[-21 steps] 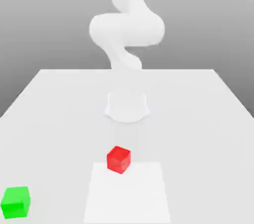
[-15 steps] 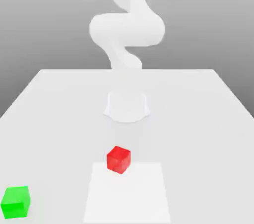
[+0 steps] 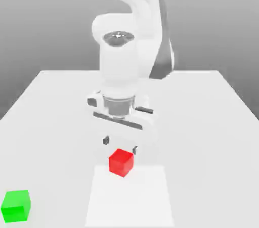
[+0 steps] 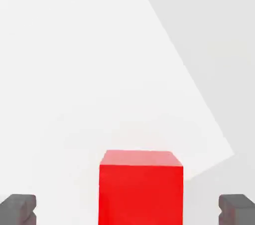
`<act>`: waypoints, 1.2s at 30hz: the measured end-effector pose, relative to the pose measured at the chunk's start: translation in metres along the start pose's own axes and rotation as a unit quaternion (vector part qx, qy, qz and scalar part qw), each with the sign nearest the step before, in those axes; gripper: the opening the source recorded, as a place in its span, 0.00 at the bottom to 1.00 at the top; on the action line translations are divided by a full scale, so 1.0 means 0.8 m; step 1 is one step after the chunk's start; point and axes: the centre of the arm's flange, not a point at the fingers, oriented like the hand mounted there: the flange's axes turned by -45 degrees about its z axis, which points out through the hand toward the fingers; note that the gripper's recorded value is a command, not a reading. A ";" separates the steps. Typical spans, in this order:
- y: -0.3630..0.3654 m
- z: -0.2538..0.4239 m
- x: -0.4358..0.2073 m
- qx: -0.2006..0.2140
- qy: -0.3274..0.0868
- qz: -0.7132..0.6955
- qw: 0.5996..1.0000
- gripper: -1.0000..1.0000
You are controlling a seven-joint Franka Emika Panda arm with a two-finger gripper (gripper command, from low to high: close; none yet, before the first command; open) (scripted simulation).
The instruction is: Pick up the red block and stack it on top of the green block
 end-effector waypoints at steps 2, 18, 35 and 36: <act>0.000 0.021 -0.003 -0.001 -0.001 0.000 1.000 0.50; 0.000 -0.022 -0.003 -0.001 -0.001 0.000 1.000 0.00; 0.133 -0.082 0.241 -0.012 0.002 0.196 0.981 0.00; 0.145 -0.083 0.255 -0.010 0.001 0.207 0.978 0.00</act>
